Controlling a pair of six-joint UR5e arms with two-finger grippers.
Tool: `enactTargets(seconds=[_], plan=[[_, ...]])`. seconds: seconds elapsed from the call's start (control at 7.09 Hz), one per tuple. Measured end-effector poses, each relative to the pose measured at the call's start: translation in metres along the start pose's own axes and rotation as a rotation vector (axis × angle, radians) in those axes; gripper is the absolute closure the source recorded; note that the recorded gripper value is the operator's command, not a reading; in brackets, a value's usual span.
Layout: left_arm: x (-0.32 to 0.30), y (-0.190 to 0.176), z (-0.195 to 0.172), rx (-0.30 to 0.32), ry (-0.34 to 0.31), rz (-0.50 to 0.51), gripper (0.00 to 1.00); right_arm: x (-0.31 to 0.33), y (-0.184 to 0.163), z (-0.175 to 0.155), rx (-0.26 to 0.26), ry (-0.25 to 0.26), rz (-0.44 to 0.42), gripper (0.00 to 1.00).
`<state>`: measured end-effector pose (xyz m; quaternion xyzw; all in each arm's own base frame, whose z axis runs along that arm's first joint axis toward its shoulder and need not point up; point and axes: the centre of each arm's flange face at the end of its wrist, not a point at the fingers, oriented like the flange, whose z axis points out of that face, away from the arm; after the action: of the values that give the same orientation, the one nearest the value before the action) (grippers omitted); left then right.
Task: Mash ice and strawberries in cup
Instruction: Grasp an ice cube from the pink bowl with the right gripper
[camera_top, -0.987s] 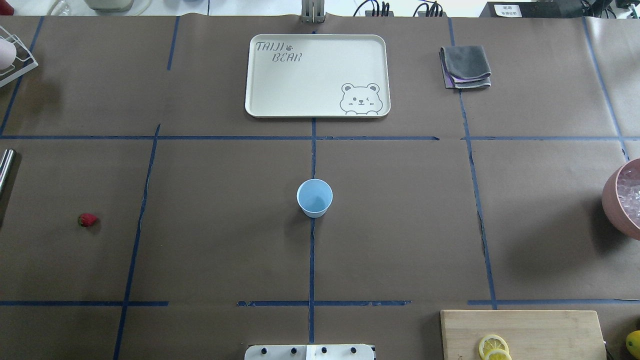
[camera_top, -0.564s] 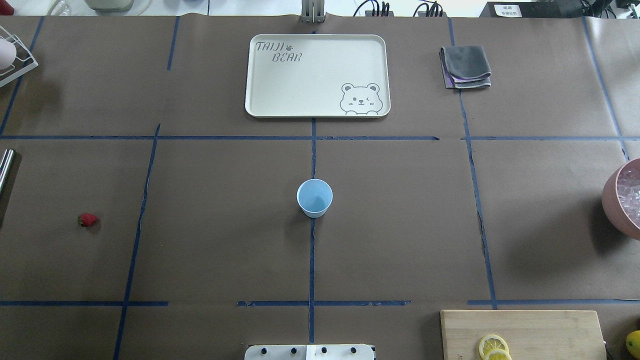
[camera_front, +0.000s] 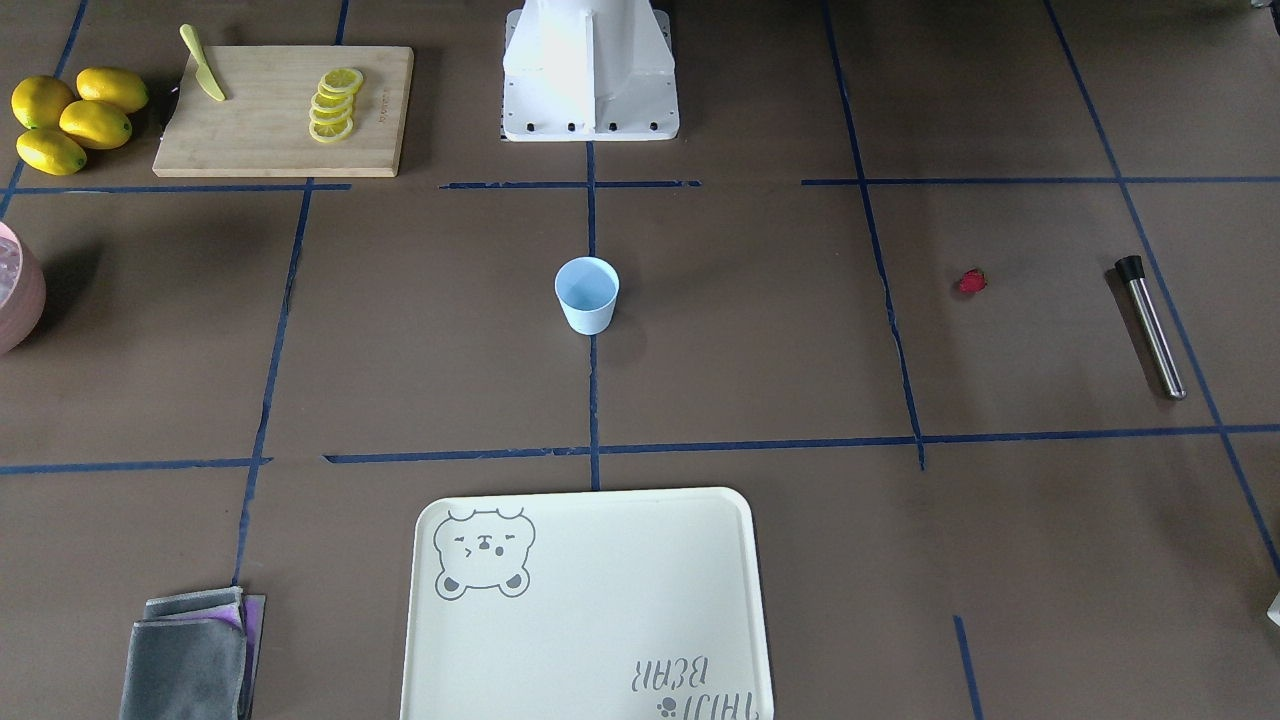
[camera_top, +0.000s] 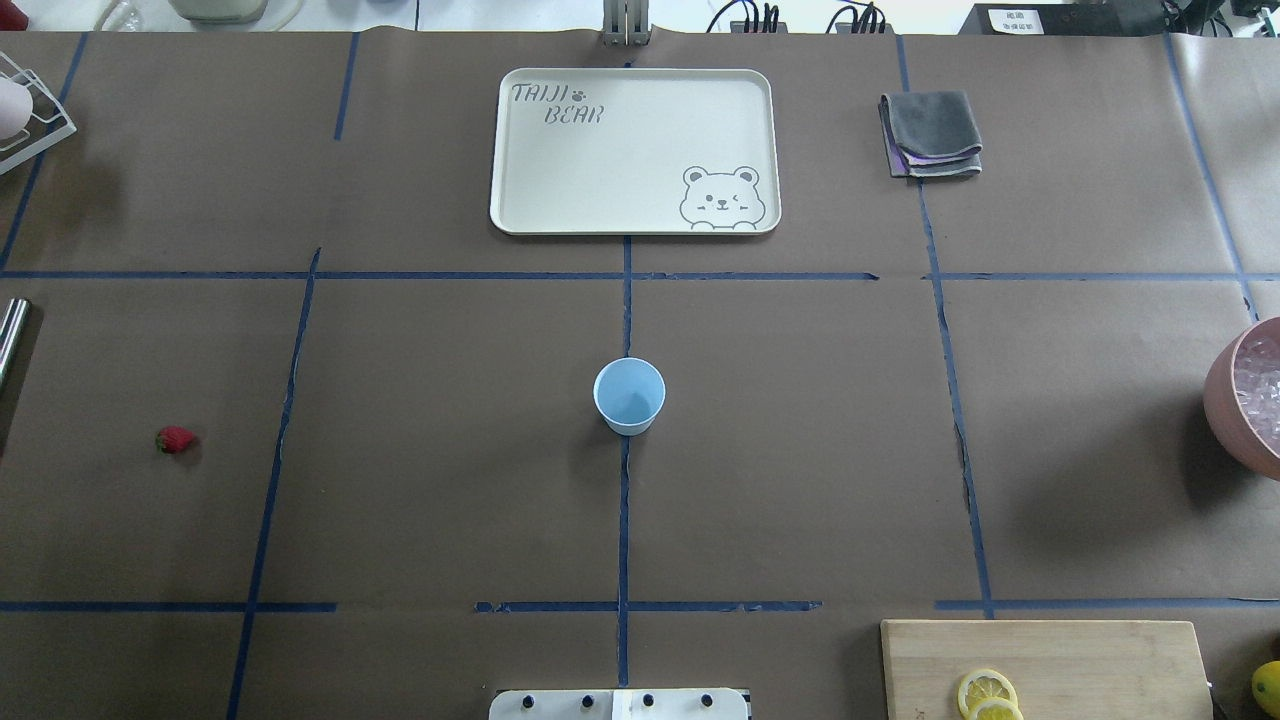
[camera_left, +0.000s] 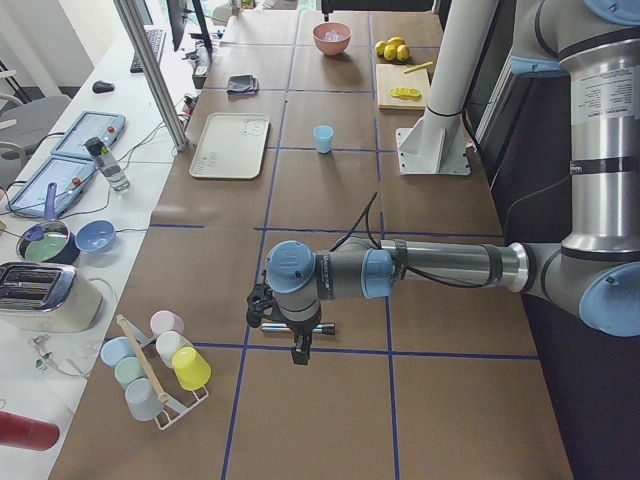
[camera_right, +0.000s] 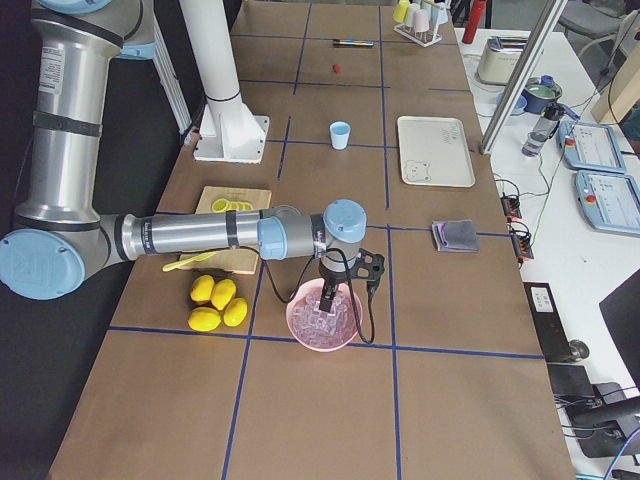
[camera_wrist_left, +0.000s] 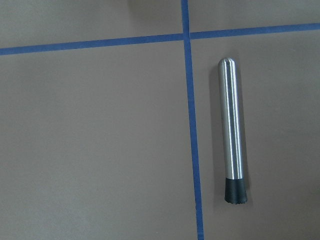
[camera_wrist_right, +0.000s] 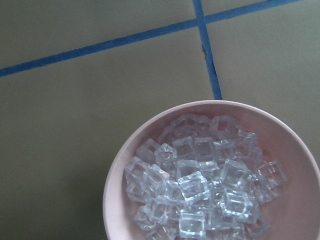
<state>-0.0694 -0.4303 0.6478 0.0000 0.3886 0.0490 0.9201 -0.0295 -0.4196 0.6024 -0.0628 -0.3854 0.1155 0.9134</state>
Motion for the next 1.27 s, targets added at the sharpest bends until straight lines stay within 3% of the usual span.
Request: enactTargets(seconds=[0.28,0.7,1.27], plan=[[0.0,0.0,0.0,0.0,0.0,0.001,0.0,-0.01,0.019,0.024,0.02,-0.013,0.06,0.06],[0.0,0.0,0.0,0.0,-0.001,0.002,0.0,-0.006,0.021,0.044,0.025,0.027,0.11,0.1],[0.001,-0.001,-0.001,0.007,-0.001,0.01,0.0,-0.006,0.025,0.058,0.006,0.051,0.12,0.15]])
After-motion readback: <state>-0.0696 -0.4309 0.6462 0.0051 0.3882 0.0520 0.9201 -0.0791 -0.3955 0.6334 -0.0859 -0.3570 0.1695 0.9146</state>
